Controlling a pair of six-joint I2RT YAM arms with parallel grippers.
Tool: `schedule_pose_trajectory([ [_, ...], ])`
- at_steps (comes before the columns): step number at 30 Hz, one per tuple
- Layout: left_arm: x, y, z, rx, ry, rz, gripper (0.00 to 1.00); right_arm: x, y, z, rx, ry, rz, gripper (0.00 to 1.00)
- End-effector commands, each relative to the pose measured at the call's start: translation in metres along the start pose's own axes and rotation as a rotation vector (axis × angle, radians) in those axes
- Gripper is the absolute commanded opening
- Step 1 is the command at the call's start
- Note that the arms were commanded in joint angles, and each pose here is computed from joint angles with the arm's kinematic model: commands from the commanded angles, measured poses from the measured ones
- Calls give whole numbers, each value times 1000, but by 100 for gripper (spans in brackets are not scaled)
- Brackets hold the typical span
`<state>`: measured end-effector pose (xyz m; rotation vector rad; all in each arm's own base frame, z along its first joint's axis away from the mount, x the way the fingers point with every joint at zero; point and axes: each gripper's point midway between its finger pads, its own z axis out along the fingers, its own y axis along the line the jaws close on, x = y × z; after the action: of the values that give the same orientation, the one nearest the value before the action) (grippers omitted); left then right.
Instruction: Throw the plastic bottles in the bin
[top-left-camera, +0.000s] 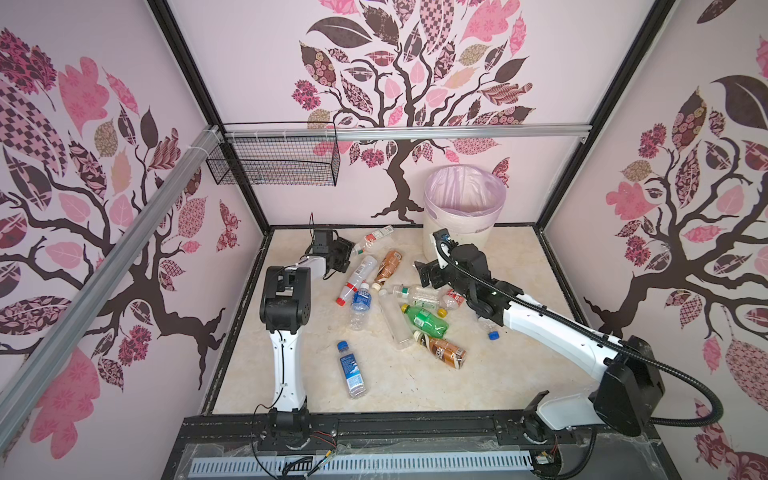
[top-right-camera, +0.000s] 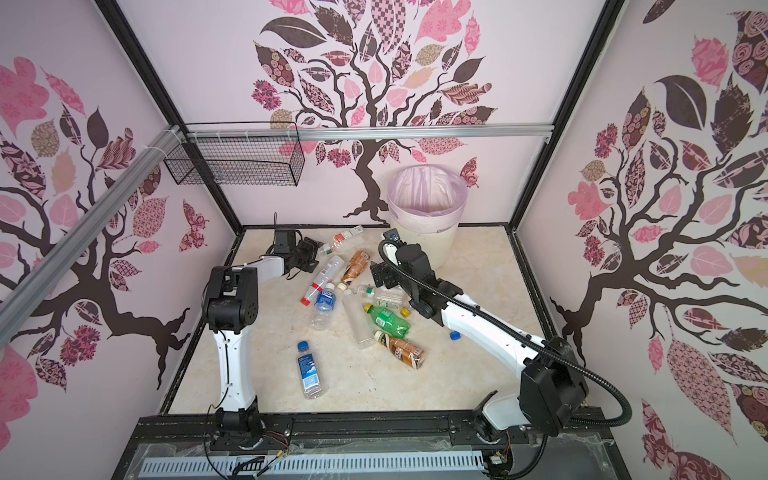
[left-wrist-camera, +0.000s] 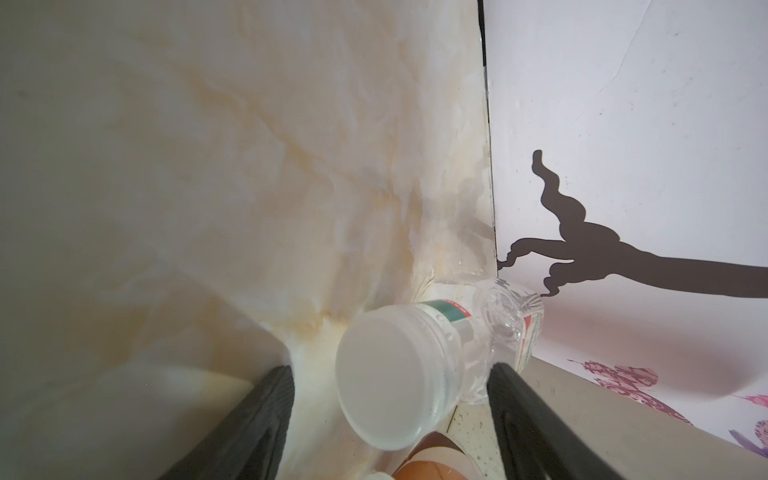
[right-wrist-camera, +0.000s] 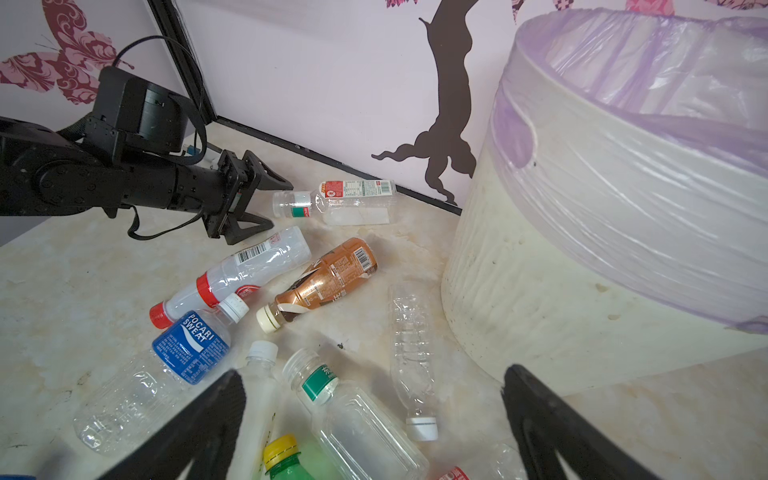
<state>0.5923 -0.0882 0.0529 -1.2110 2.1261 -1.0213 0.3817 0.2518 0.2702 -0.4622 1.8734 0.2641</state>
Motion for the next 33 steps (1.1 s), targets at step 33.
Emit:
schedule_pose_trajectory([
  [33, 5, 17, 10, -55, 0, 97, 51, -12, 3, 3, -1, -43, 24, 99],
])
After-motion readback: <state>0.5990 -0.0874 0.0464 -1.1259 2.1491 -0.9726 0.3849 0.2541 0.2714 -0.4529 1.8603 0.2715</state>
